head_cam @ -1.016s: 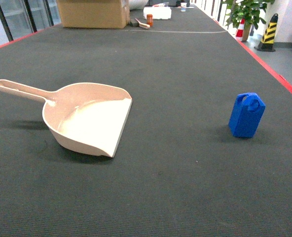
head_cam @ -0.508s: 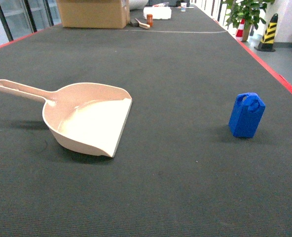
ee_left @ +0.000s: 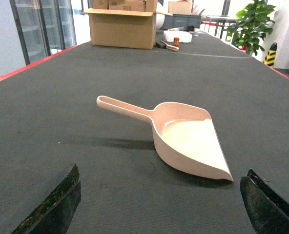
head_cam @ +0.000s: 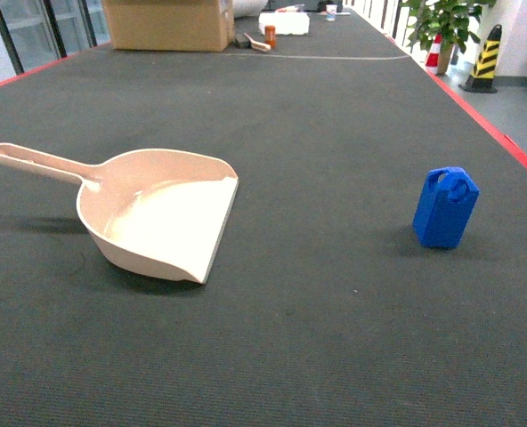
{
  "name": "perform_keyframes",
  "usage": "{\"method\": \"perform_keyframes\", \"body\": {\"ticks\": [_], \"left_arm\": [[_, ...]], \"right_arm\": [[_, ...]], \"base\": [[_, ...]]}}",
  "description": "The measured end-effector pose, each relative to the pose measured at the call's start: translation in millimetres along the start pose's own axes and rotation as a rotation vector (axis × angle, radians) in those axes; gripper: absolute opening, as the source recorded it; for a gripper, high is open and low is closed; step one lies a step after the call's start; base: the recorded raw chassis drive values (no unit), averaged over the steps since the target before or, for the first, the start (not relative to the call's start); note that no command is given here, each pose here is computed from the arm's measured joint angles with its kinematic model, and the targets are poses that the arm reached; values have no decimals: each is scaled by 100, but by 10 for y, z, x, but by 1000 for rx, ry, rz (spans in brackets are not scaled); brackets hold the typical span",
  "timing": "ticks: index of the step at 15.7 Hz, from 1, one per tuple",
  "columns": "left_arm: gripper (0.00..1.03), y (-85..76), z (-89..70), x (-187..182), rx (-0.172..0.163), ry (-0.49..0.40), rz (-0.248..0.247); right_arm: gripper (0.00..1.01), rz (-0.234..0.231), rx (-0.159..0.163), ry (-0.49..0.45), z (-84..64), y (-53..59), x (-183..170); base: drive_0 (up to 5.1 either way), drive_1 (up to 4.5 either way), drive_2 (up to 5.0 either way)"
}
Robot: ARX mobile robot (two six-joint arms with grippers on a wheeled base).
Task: Place part in tray to right shelf
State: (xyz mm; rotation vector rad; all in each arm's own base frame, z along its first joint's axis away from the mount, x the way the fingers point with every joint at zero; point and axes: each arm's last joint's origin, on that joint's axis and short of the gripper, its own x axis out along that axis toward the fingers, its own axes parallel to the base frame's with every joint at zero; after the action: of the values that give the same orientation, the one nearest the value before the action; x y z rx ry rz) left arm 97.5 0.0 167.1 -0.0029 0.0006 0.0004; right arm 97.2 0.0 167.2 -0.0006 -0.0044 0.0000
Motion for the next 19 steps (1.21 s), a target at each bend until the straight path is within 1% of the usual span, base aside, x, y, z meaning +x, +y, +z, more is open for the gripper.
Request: {"method": "perform_keyframes", "body": {"ticks": [19], "left_arm": [[98, 0, 0, 0, 0, 0, 0]], "right_arm": [[98, 0, 0, 0, 0, 0, 0]], "base": [[0, 0, 0]]}}
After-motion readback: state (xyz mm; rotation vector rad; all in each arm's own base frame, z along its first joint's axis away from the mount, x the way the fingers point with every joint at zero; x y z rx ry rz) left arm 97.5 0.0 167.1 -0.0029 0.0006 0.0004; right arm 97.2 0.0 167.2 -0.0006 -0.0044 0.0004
